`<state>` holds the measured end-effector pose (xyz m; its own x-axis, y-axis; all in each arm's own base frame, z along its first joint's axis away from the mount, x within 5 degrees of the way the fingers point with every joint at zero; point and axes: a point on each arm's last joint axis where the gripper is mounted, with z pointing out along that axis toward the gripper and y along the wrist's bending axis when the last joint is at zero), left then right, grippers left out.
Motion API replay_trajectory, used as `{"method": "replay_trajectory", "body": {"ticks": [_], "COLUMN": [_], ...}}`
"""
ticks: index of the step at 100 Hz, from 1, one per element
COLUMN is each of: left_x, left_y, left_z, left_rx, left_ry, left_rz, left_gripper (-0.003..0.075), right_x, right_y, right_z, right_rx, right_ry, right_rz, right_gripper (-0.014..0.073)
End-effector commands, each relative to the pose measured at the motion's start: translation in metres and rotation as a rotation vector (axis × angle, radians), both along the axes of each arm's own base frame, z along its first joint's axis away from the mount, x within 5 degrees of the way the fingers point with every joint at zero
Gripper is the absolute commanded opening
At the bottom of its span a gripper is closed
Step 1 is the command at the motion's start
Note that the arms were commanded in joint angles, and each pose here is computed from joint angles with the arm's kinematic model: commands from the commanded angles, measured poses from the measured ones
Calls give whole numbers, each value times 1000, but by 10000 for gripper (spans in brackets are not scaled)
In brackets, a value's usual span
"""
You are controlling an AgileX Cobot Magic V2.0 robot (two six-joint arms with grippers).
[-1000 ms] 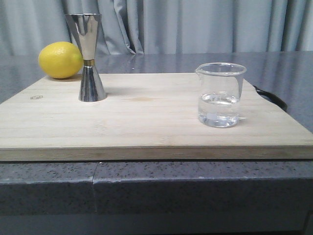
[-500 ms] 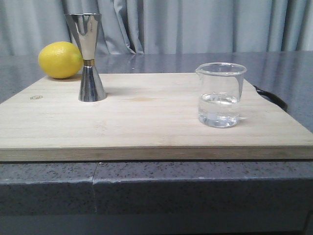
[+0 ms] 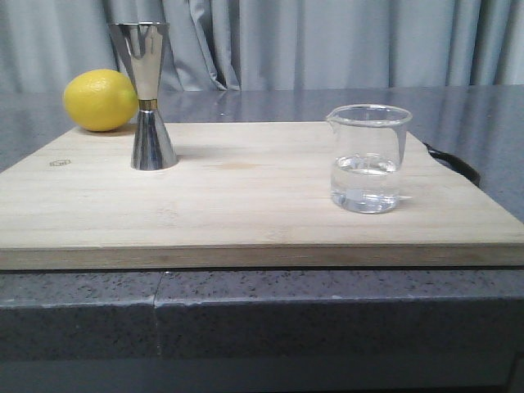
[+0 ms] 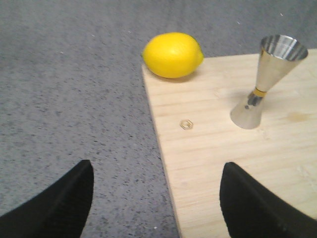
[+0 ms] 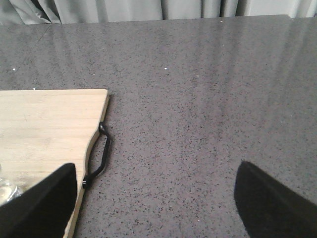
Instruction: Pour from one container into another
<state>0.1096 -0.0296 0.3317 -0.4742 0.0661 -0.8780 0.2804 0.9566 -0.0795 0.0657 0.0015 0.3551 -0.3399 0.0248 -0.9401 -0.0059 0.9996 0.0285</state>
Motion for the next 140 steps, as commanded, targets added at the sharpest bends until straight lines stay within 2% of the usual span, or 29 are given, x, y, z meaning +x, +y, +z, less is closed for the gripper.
{"method": "replay_trajectory", "body": {"ticks": [1,25,44,73,92,109,118,140], "left_x": [18,63,92,123,133,141,146,156], "left_y": [-5,-16,-29,-42,-48,-41,-33,-32], "left_z": [9,-16,-31,-58,-68,-65,-65,-72], "left_rx": [-30,-16,-58,-55,-58,-159,-172,-219], "left_ry": [-27,118,113,108,81,41,13,-115], "left_rz": [-27,-98,-217,-357,-430,-517,-561,-684], "left_gripper": [494,494,494,494,494,494,494,494], "right_x": [3,3,3,2,2,2,2,2], "right_y": [0,0,0,0,0,0,0,0], "right_z": [16,16,15,14,12,11,11,11], "right_rx": [-1,-1,-1,-1,-1,-1,-1,-1], "right_ry": [-89,-85,-76,-60,-46,-31,-31,-31], "right_rz": [-4,-4,-4,-3,-3,-2,-2,-2], "right_gripper": [593,592,592,585,585,585,585,585]}}
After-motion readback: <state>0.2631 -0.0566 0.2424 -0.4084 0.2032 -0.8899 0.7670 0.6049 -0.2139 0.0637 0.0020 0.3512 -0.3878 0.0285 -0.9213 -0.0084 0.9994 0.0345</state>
